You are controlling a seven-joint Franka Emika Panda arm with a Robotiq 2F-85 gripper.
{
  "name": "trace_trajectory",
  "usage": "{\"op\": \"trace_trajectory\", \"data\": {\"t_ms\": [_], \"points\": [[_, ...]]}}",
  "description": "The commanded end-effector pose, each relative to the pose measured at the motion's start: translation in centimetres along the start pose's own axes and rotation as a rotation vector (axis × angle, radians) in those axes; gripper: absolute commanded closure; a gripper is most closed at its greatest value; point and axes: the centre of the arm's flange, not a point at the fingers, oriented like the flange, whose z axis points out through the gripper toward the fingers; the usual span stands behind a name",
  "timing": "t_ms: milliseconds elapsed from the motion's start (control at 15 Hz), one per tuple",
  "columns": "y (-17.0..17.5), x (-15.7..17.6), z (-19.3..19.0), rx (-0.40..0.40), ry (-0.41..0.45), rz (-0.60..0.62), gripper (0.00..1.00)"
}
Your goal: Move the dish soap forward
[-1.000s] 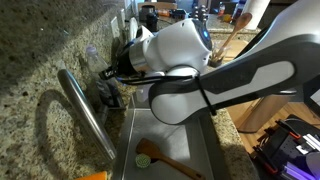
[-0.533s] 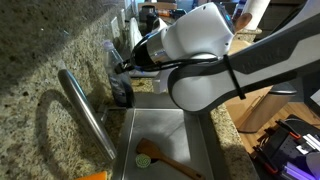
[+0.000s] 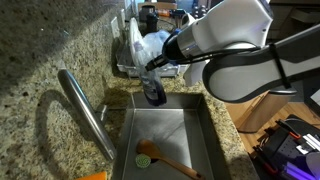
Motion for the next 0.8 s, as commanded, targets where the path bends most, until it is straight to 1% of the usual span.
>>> {"op": "trace_trajectory", "data": {"t_ms": [0, 200, 333, 600, 667, 733], "points": [[3.8, -2.5, -7.4, -0.018, -0.005, -0.02, 0.9], [8.7, -5.5, -8.7, -0.073, -0.007, -0.019, 0.9], [11.8, -7.5, -9.7, -0.103, 0.015, -0.019, 0.9], [17.0, -11.7, -12.4, -0.151, 0.164, -0.021, 0.9], [17.8, -11.9, -12.7, -0.159, 0.167, -0.009, 0.9], [18.2, -10.9, -13.1, -0.174, 0.178, -0.013, 0.9]]}}
